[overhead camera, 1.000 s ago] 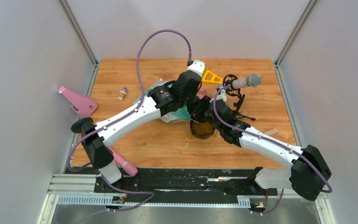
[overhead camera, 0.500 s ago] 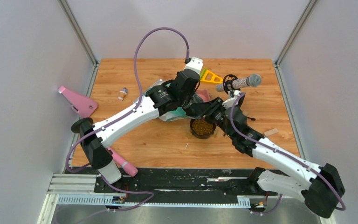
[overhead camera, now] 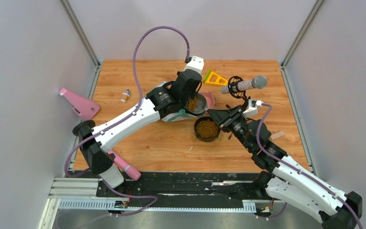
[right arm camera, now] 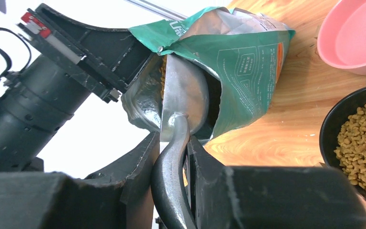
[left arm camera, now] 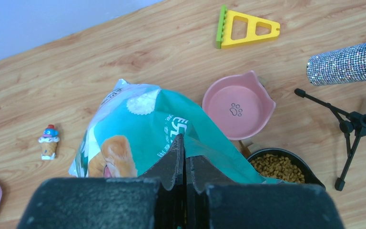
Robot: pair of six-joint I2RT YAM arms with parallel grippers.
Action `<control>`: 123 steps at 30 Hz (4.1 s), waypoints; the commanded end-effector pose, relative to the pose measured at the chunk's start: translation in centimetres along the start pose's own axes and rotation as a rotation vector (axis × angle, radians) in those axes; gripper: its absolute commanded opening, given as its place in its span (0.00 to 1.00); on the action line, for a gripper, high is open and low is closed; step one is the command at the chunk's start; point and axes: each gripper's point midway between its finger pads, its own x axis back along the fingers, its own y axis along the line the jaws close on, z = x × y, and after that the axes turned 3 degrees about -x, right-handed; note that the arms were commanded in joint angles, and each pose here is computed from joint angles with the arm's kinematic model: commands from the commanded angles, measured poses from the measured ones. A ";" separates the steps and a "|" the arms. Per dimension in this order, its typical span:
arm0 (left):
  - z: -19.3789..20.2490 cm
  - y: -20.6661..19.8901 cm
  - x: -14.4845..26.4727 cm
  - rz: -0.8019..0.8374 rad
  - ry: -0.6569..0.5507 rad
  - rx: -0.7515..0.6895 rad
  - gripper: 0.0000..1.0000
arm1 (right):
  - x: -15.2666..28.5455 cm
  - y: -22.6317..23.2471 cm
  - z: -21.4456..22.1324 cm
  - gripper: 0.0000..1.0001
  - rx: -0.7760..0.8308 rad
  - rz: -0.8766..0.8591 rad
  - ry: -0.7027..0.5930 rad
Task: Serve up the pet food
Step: Collect the pet food from the pet food bag, then pour the pet food into the pet food bowl.
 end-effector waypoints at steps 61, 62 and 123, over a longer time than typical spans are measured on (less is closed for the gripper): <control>-5.3 5.1 2.5 -0.186 -0.163 0.176 0.00 | 10.8 2.3 -3.2 0.00 -0.127 -0.194 -0.066; -5.3 5.2 2.5 -0.189 -0.162 0.176 0.00 | 11.0 2.1 -3.5 0.00 -0.122 -0.188 -0.077; -4.7 5.2 3.4 -0.130 -0.167 0.182 0.00 | -1.7 -4.8 -7.0 0.00 0.180 0.351 -0.342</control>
